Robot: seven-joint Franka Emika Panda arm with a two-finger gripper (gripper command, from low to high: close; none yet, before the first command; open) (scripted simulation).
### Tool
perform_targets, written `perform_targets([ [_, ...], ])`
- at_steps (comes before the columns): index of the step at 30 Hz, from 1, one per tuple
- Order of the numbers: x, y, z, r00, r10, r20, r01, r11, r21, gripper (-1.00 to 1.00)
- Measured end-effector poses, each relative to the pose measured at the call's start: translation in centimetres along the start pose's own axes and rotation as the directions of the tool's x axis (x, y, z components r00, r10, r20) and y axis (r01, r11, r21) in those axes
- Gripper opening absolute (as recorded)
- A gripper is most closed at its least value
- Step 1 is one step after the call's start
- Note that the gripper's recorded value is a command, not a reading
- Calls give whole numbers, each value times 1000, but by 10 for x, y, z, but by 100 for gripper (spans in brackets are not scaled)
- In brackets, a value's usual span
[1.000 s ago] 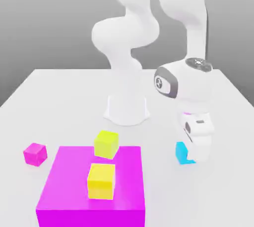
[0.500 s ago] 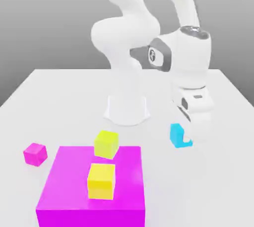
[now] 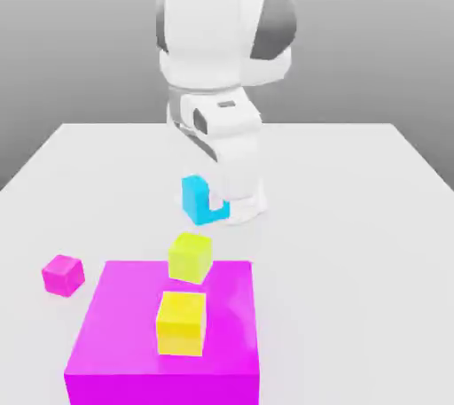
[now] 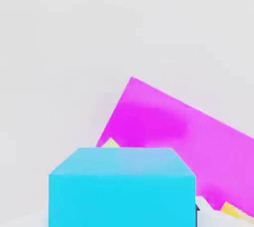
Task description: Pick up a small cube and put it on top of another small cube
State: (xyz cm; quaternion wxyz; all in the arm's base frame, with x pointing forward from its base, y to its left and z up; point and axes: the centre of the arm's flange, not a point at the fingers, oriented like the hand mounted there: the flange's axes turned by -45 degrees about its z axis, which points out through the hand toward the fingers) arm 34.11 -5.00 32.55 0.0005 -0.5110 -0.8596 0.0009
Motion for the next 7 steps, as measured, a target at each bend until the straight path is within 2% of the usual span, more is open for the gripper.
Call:
perform_targets([
  [4, -2, -2, 41, 1000, -3, -1, 3, 1000, 0, -100],
  [5, -2, -3, 46, 1000, -3, -1, 3, 1000, 0, 100],
  [7, -2, -3, 46, 1000, -3, -1, 3, 1000, 0, 100],
])
